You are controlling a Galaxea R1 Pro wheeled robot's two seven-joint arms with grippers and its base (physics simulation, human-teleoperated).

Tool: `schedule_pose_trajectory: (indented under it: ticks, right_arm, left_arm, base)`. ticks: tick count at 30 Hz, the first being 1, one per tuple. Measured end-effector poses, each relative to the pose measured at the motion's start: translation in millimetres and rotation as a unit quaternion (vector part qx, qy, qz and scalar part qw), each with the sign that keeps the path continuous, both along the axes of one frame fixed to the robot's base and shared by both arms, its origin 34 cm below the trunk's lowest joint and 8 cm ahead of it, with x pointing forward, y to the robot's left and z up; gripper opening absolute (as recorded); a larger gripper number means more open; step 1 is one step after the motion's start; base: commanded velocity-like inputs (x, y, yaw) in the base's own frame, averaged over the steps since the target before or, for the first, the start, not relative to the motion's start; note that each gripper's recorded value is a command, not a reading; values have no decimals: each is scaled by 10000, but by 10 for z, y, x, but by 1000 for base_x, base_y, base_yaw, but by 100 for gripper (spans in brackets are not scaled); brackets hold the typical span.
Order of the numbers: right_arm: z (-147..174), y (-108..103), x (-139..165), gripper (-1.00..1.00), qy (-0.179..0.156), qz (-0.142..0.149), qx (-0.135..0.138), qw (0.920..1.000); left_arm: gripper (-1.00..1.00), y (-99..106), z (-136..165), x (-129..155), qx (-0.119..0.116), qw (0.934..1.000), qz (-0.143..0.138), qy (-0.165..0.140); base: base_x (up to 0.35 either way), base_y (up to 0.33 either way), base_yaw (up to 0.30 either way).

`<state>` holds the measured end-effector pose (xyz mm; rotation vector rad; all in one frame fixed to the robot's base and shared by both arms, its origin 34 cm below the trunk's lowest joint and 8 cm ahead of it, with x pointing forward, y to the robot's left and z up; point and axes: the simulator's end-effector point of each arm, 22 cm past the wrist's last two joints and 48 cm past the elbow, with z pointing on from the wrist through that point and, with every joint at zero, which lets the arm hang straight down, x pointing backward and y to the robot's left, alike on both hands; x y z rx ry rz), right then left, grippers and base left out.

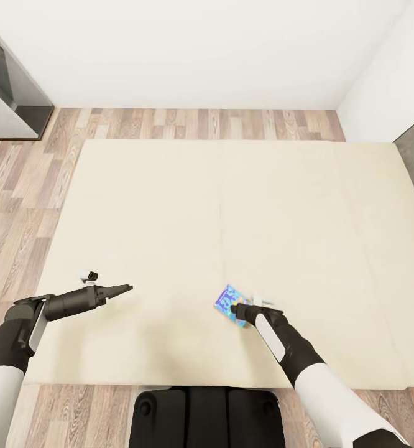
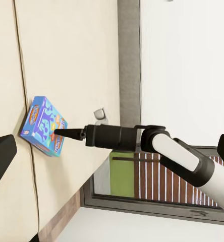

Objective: Put all the toys in the child's room - the three board games (two on the bed and one on the table), the two jigsaw puzzles on the table, and the tennis ball on the table - inside the toy box on the table in the child's room.

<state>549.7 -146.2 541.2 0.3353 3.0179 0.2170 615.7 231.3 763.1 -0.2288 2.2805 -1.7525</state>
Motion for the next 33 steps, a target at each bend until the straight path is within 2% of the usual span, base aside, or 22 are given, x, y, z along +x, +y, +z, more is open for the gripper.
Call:
schedule_pose_trajectory:
  ticks: [33]
  right_arm:
    - [-73,17,-40,100,28,-61,44,10000]
  left_arm:
    - [100,0,-108,-59,3,9999,-2,112]
  base:
    - [0,0,0]
